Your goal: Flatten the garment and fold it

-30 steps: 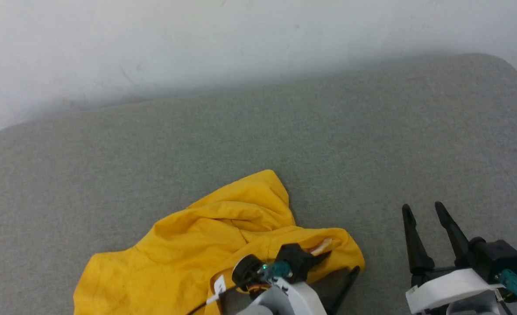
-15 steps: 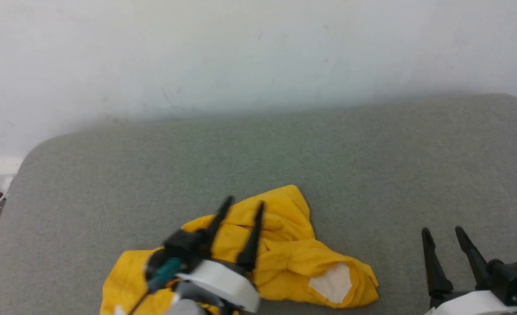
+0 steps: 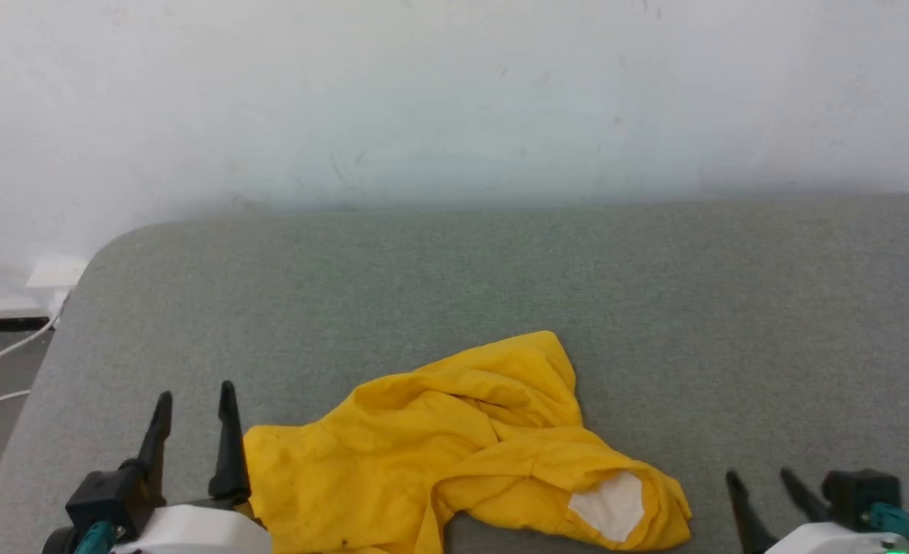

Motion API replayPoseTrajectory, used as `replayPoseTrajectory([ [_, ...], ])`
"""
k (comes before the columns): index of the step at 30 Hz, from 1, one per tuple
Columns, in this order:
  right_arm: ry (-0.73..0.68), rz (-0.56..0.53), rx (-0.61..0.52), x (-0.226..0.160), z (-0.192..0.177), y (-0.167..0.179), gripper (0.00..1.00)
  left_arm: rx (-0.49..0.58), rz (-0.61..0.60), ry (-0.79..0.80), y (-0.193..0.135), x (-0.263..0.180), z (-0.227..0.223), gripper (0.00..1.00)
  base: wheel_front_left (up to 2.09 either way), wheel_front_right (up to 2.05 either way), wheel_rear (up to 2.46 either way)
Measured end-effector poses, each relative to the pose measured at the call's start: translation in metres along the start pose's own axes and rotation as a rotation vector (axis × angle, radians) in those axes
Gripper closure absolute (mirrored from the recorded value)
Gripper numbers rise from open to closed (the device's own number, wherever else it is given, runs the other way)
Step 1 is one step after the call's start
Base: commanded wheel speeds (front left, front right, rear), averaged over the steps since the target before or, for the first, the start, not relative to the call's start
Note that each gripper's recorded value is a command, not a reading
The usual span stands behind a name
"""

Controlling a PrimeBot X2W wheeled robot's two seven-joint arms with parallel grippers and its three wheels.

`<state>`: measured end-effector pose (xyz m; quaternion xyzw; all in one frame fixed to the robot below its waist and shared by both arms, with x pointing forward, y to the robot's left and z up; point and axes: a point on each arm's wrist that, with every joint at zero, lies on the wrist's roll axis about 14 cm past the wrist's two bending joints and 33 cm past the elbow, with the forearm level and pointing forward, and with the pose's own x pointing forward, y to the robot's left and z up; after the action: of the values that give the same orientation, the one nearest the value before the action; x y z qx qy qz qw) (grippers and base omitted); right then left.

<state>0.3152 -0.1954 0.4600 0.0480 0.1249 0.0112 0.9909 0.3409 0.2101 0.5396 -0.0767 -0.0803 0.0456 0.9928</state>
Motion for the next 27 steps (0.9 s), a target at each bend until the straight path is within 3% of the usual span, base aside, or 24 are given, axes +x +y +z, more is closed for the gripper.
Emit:
replayPoseTrajectory([
  [6,0.337,0.081,-0.009,0.005,-0.059,0.012,0.00,0.033,0.031,-0.013,0.014,-0.005,0.003,0.00,0.00,0.00,0.00],
  [17,0.612,0.254,-0.075,0.039,-0.094,0.045,0.00,0.012,0.059,0.024,0.014,-0.005,-0.012,0.00,0.00,0.00,0.00],
  [18,0.637,0.264,-0.076,0.040,-0.097,0.046,0.05,0.010,0.064,0.027,0.015,-0.005,-0.014,0.00,0.00,0.00,0.00],
  [19,0.669,0.275,-0.071,0.040,-0.100,0.049,0.52,0.007,0.067,0.029,0.015,-0.006,-0.014,0.00,0.00,0.00,0.00],
  [20,0.691,0.282,-0.076,0.040,-0.102,0.049,0.65,0.007,0.072,0.030,0.017,-0.006,-0.015,0.00,0.00,0.00,0.00],
  [21,0.705,0.288,-0.078,0.041,-0.102,0.050,1.00,0.009,0.077,0.032,0.018,-0.007,-0.015,0.00,0.00,0.00,0.00],
  [24,0.704,0.315,-0.082,0.041,-0.099,0.054,1.00,0.009,0.087,0.031,0.021,-0.007,-0.016,0.00,0.00,0.00,0.00],
  [27,0.616,0.318,-0.086,0.047,-0.085,0.053,1.00,0.006,0.088,0.029,0.020,-0.005,-0.016,0.00,0.00,0.00,0.00],
])
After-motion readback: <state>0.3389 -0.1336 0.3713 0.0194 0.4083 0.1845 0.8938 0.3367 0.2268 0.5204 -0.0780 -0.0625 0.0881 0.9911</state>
